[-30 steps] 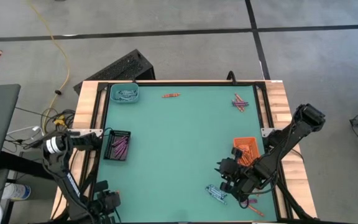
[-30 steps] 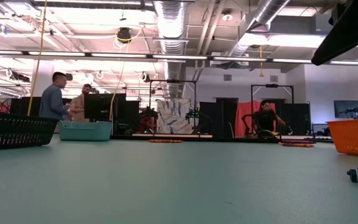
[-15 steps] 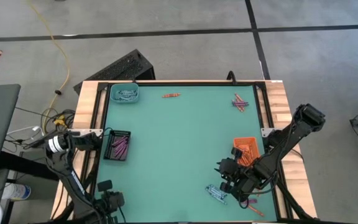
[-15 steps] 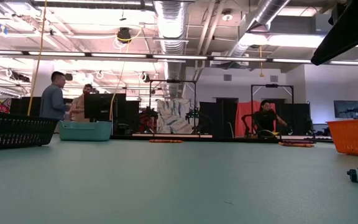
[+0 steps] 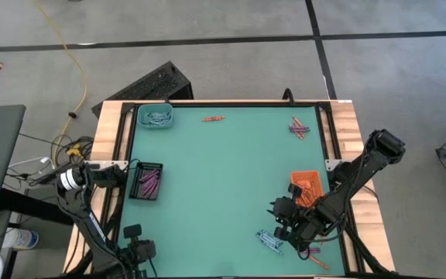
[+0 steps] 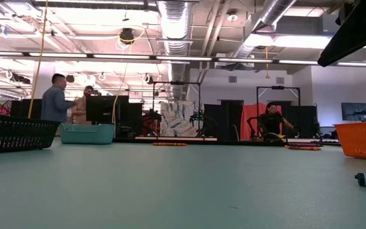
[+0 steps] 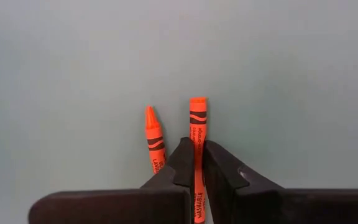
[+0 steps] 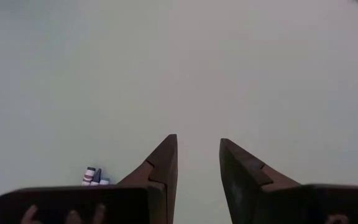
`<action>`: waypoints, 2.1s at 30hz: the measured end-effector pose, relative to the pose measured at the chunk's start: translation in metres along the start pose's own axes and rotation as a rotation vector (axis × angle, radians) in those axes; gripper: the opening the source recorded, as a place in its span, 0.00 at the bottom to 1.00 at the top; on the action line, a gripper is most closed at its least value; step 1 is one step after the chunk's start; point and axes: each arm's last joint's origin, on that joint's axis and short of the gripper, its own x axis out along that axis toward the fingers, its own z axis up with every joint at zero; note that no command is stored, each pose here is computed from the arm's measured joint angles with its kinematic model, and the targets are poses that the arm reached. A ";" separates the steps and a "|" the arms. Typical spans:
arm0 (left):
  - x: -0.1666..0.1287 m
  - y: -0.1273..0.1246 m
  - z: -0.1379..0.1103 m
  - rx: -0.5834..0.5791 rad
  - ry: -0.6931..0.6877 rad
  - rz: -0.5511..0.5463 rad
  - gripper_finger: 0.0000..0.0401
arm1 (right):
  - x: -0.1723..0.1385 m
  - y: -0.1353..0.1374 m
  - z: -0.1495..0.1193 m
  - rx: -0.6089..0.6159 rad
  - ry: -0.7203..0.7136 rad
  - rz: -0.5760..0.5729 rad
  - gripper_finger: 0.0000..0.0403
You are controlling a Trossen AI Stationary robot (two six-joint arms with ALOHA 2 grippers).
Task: Sort crayons
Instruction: Put the orange crayon into the orange bin
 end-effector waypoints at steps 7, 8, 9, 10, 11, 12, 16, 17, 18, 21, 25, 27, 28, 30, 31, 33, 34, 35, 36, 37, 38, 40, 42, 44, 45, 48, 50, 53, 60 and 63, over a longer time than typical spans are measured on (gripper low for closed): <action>-0.006 -0.009 0.011 0.018 -0.090 -0.029 0.00 | 0.000 0.000 0.000 0.001 -0.001 0.000 0.28; -0.008 -0.010 0.013 0.023 -0.103 -0.030 0.00 | 0.000 0.000 0.000 0.001 -0.001 0.000 0.28; -0.009 -0.011 0.015 0.029 -0.108 -0.032 0.00 | 0.000 0.000 0.000 0.002 -0.001 0.001 0.28; -0.009 -0.011 0.016 0.037 -0.108 -0.032 0.00 | 0.000 0.000 0.000 0.002 -0.001 0.001 0.28; -0.010 -0.011 0.019 0.043 -0.113 -0.033 0.00 | 0.000 0.000 0.000 0.003 -0.002 0.001 0.28; -0.011 -0.013 0.020 0.051 -0.121 -0.039 0.00 | 0.000 0.000 0.000 0.004 -0.003 0.002 0.28; -0.014 -0.013 0.028 0.079 -0.139 -0.038 0.00 | 0.000 0.001 0.000 0.003 -0.003 0.005 0.28; -0.015 -0.014 0.030 0.085 -0.143 -0.037 0.00 | 0.000 0.001 0.000 0.003 -0.003 0.005 0.28; -0.016 -0.014 0.032 0.090 -0.151 -0.039 0.00 | 0.000 0.001 0.000 0.003 -0.003 0.005 0.28; -0.019 -0.014 0.037 0.112 -0.159 -0.029 0.00 | 0.000 0.001 0.000 0.003 -0.003 0.005 0.28; -0.024 -0.015 0.045 0.143 -0.186 -0.009 0.00 | 0.000 0.002 0.001 -0.002 -0.009 0.013 0.28; -0.027 -0.014 0.050 0.159 -0.199 0.006 0.00 | 0.000 0.002 0.001 -0.006 -0.011 0.016 0.28; -0.029 -0.015 0.052 0.169 -0.210 0.008 0.00 | 0.000 0.002 0.001 -0.006 -0.011 0.016 0.28; -0.032 -0.015 0.057 0.182 -0.229 0.014 0.00 | 0.000 0.002 0.001 -0.007 -0.011 0.016 0.28; -0.034 -0.015 0.059 0.195 -0.240 0.018 0.00 | 0.000 0.002 0.001 -0.008 -0.011 0.016 0.28; -0.037 -0.016 0.065 0.214 -0.263 0.025 0.00 | 0.000 0.002 0.001 -0.009 -0.011 0.016 0.28; -0.038 -0.016 0.067 0.226 -0.277 0.030 0.00 | 0.000 0.002 0.001 -0.009 -0.011 0.016 0.28; -0.040 -0.017 0.070 0.236 -0.289 0.035 0.00 | 0.000 0.002 0.001 -0.010 -0.011 0.016 0.28; -0.041 -0.016 0.073 0.247 -0.305 0.045 0.00 | 0.000 0.002 0.001 -0.013 -0.011 0.016 0.28; -0.043 -0.016 0.076 0.256 -0.317 0.058 0.00 | 0.000 0.002 0.001 -0.017 -0.012 0.017 0.28; -0.044 -0.015 0.079 0.264 -0.331 0.070 0.00 | 0.000 0.003 0.001 -0.022 -0.015 0.021 0.28; -0.047 -0.014 0.085 0.286 -0.362 0.095 0.00 | -0.001 0.004 0.002 -0.029 -0.024 0.033 0.28; -0.049 -0.013 0.091 0.302 -0.400 0.124 0.00 | -0.001 0.006 0.004 -0.043 -0.036 0.048 0.28; -0.051 -0.011 0.097 0.317 -0.441 0.160 0.00 | -0.001 0.009 0.006 -0.056 -0.055 0.071 0.28; -0.052 -0.010 0.100 0.330 -0.458 0.180 0.00 | -0.001 0.010 0.007 -0.065 -0.064 0.081 0.28; -0.053 -0.007 0.109 0.354 -0.508 0.238 0.00 | -0.002 0.015 0.011 -0.093 -0.100 0.117 0.28; -0.055 -0.004 0.117 0.370 -0.536 0.274 0.00 | -0.002 0.017 0.013 -0.112 -0.122 0.135 0.28; -0.058 -0.002 0.128 0.394 -0.572 0.322 0.00 | -0.003 0.020 0.017 -0.129 -0.154 0.153 0.28; -0.065 0.002 0.158 0.466 -0.637 0.384 0.00 | -0.003 0.020 0.020 -0.128 -0.223 0.103 0.28; -0.063 0.005 0.174 0.499 -0.644 0.381 0.00 | -0.002 0.021 0.020 -0.128 -0.244 0.080 0.28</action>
